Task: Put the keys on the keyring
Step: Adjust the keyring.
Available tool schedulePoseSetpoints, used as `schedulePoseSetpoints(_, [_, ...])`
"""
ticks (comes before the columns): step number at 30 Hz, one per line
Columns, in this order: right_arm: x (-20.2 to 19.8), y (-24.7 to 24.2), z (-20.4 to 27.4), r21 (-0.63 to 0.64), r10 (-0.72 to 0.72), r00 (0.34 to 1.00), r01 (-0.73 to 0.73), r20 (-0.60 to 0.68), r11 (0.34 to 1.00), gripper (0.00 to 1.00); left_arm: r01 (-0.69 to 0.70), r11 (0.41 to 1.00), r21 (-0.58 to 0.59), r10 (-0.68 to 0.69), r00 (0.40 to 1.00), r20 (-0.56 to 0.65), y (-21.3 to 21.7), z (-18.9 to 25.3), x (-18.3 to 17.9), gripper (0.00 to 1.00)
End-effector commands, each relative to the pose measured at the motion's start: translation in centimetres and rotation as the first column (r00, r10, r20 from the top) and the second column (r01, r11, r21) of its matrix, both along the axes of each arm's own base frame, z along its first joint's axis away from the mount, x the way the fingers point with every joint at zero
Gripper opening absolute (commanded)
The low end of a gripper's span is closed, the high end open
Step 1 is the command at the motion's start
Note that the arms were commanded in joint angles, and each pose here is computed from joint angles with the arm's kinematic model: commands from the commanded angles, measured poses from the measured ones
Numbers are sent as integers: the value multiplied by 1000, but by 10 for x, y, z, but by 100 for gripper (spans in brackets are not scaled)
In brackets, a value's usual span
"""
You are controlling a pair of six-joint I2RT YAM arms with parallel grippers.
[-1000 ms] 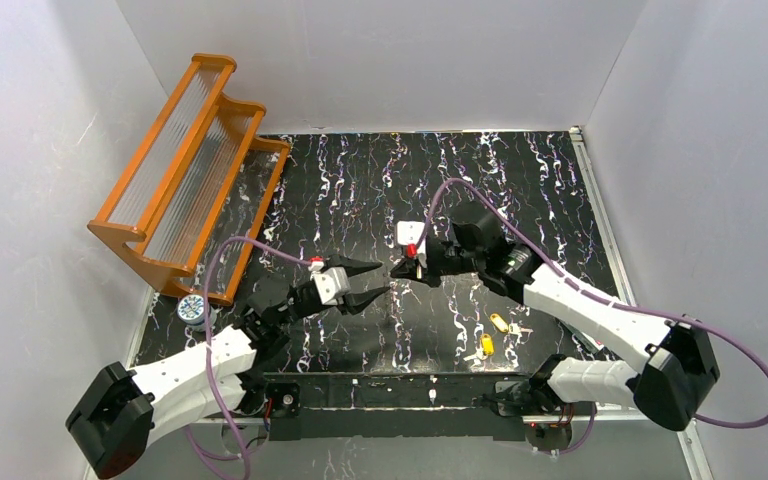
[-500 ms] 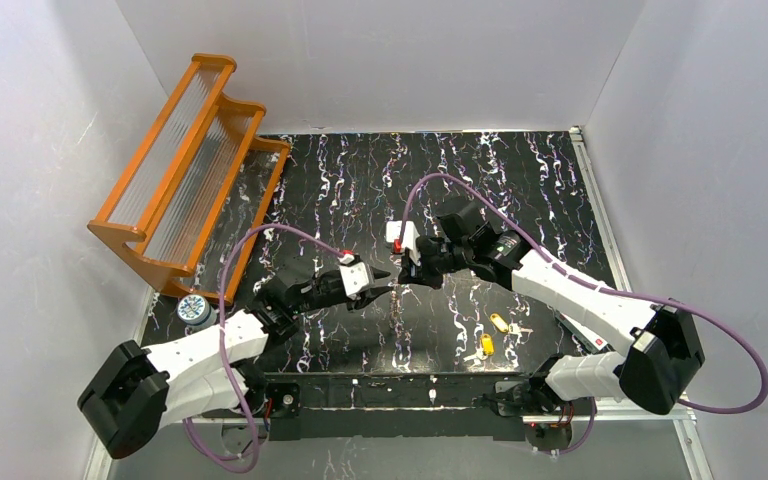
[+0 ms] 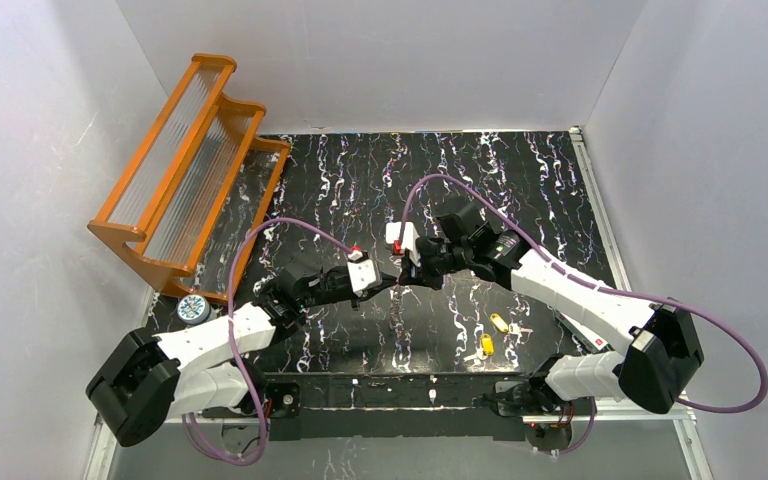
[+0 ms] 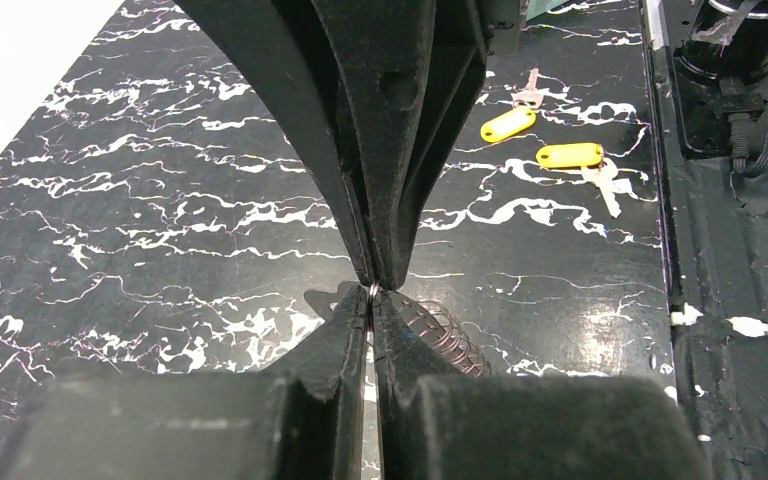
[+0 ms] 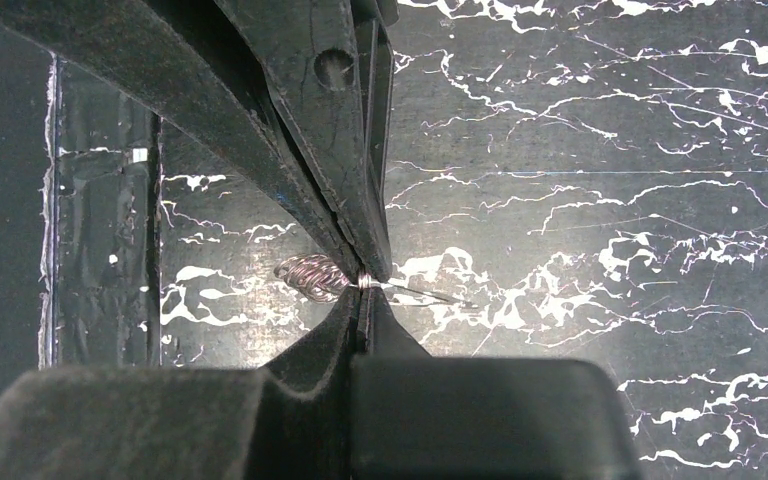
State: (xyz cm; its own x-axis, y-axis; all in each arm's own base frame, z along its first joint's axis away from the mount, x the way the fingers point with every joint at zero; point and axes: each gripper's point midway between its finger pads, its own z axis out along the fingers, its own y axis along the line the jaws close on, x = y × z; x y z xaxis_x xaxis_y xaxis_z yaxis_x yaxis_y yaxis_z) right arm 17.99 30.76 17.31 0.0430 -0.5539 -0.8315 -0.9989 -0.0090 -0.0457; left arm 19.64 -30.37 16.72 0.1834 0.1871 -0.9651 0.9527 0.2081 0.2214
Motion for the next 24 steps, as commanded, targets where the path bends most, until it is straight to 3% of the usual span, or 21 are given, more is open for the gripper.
schedulePoseSetpoints(1, [7, 8, 19, 47, 5, 999, -8, 46, 999, 1, 21, 999, -27, -21, 999, 30, -4, 16, -1, 0])
schedulePoseSetpoints(2, [8, 8, 19, 52, 1, 999, -4, 54, 999, 1, 12, 1000, -28, -12, 1000, 29, -3, 16, 0, 0])
schedulePoseSetpoints(7, [12, 7, 23, 123, -45, 993, 32, 108, 992, 43, -60, 996, -70, 63, 997, 44, 7, 25, 4, 0])
schedulePoseSetpoints(10, [11, 6, 27, 198, -76, 986, 45, 151, 979, 56, -97, 984, -149, 109, 992, 71, 15, 36, 4, 0])
schedulePoseSetpoints(17, [3, 1, 52, 386, -117, 959, 8, 260, 923, 56, -92, 926, -366, 152, 978, 140, 32, 68, -10, 0])
schedulePoseSetpoints(24, [-19, 0, 79, 525, -80, 943, -109, 324, 844, 39, -20, 847, -531, 152, 967, 205, 46, 98, -30, 0])
